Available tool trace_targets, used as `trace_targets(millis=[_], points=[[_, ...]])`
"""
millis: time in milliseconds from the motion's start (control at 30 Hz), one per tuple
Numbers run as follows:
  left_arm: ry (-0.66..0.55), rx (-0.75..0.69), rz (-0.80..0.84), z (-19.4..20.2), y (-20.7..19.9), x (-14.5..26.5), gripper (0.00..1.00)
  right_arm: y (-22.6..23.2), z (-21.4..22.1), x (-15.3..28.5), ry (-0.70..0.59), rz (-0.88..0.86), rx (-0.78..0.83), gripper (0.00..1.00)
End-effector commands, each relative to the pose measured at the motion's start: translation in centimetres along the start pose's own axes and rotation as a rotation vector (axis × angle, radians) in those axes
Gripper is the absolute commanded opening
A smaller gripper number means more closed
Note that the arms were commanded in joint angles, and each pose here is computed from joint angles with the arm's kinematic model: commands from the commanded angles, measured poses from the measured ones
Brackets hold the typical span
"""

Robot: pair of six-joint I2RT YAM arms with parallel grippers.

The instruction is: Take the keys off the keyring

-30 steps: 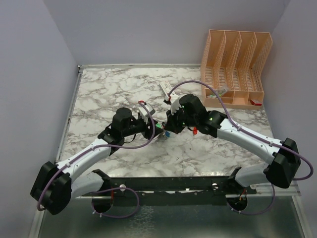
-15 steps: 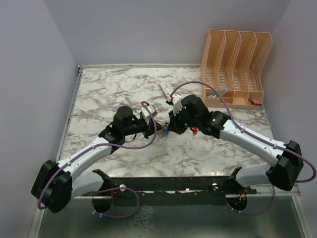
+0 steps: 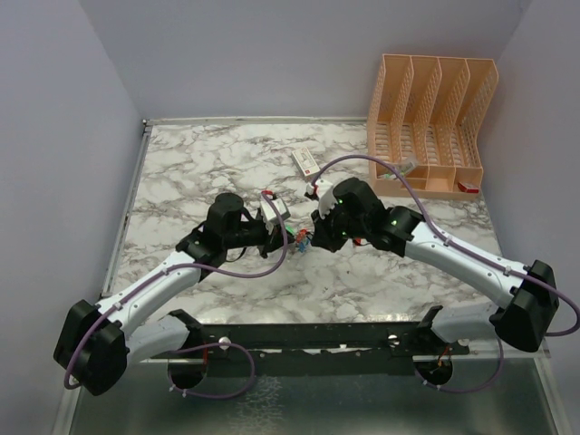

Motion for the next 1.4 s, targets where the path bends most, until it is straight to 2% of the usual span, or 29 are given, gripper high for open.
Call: trace_targets(millis=[0,567,833,900,1033,1200,1367], points=[[-0.013,-0.053,0.051,-1.1,-0.5,0.5,0.00,0.1,1.0,-0.1,0.051,-0.026,0.020,0.01],[-0.007,-0.074,0.091,-1.4,-1.1,1.0,0.00,1.1,0.3,-1.2,0.098,-0.107,0.037,0.01],[0.020,-0.092,0.024,-1.3,-0.4,1.3,0.00,1.5,0.6,-1.4,0.141,-0.149,0.063,0.01],[0.035,-0.103,-0.046,-1.3,0.4,1.7,0.07,1.6,0.8,-1.1,0.145,-0.153,0.063,0.01],[0.028,-0.127,-0.128,-1.7,1.1,2.5,0.32,1.8,1.0,-0.7,0.149,-0.162,0.046,0.01],[0.006,-0.125,-0.150,-2.4,1.1,2.9,0.44,2.5,0.9,-0.7,0.177,-0.193,-0.001,0.01],[-0.012,-0.108,-0.197,-3.1,1.4,3.6,0.48,3.1,0.1,-1.3,0.190,-0.213,-0.055,0.01]])
Point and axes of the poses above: each gripper's point midway between its finger pads, its own x axis back along the fingers, its own y axis along the line the jaws close on, z = x × y, the point moved 4 cm from there along x, back along the fingers, and after that the axes turned 11 degrees about -x, right-handed, at the moved point
